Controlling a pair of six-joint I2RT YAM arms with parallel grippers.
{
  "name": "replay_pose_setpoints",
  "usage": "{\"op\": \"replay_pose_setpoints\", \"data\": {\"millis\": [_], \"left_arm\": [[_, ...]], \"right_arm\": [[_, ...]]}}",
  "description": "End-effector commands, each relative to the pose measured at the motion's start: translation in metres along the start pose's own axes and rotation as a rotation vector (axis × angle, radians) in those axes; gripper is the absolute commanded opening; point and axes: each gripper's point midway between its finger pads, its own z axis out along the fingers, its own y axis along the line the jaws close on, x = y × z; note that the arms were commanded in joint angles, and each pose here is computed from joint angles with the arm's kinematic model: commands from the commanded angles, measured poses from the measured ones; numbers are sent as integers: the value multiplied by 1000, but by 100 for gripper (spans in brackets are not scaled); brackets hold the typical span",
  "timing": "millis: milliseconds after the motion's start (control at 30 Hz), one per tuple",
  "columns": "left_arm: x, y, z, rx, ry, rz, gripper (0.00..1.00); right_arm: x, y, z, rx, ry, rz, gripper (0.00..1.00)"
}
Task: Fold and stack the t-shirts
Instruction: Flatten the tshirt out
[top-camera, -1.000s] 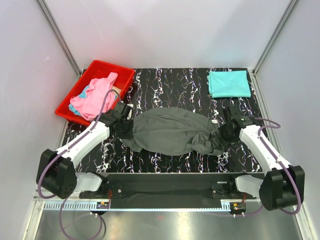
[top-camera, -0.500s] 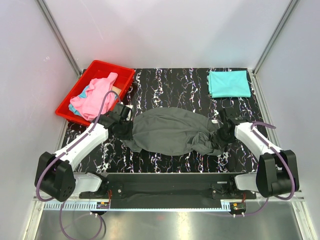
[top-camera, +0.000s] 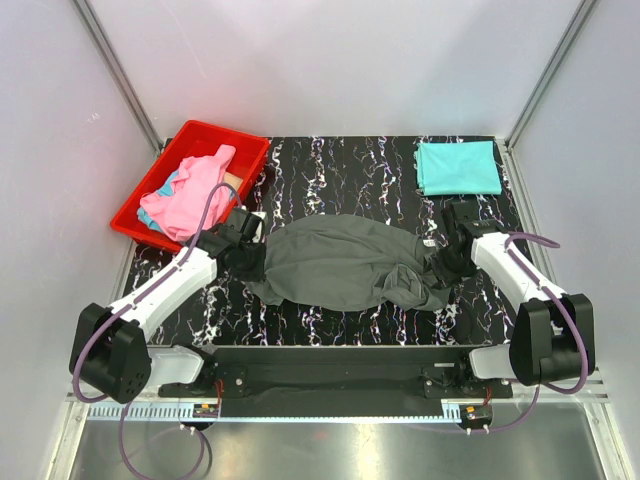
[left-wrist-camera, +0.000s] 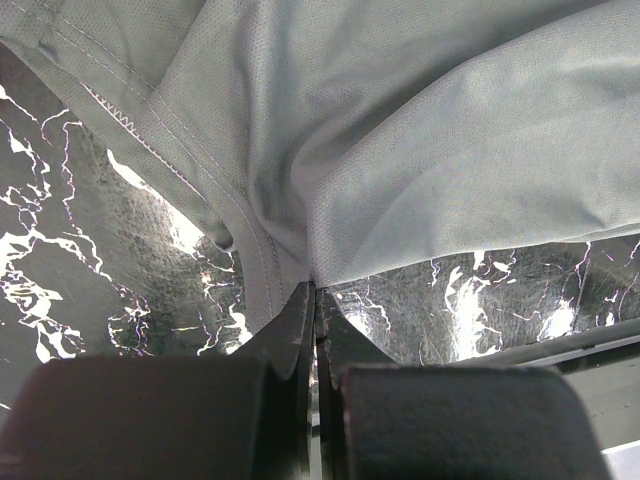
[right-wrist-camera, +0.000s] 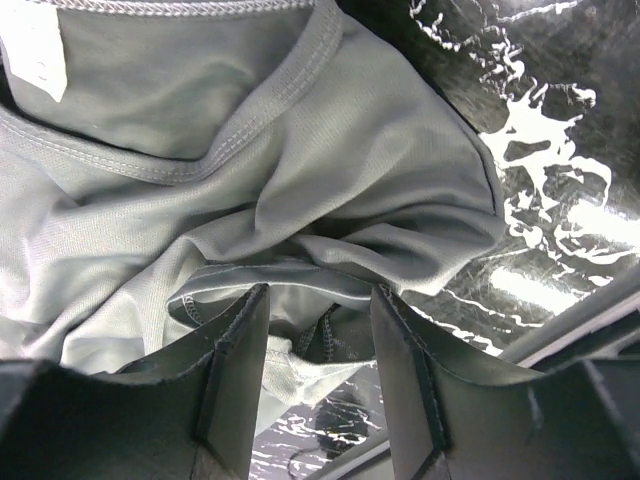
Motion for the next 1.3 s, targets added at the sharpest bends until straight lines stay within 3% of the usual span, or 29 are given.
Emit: {"op": "replay_pose_setpoints", "data": {"millis": [0, 267, 700, 833, 933, 1000, 1200, 1267], "left_arm": [[-9, 0, 2, 2, -32, 5, 0], [-8, -1, 3, 6, -29, 6, 0], [-7, 0, 6, 2, -19, 6, 0], [-8, -1, 7, 4, -19, 4, 0], [-9, -1, 7, 6, -18, 6, 0], [-9, -2, 6, 7, -19, 4, 0], [-11, -3, 1, 12, -28, 2, 0], [-21, -1, -9, -13, -58, 12, 0]], "right_arm": [[-5, 7, -10, -9, -11, 42, 53], [-2, 24, 10, -29, 22, -91, 50], [19, 24, 24, -58, 126, -57, 50], [22, 21, 28, -53, 134, -57, 47], [21, 23, 27, -70, 128, -66, 25], [20, 24, 27, -77, 124, -75, 0], [2, 30, 9, -107, 31, -151, 0], [-20, 28, -15, -99, -85, -168, 0]]}}
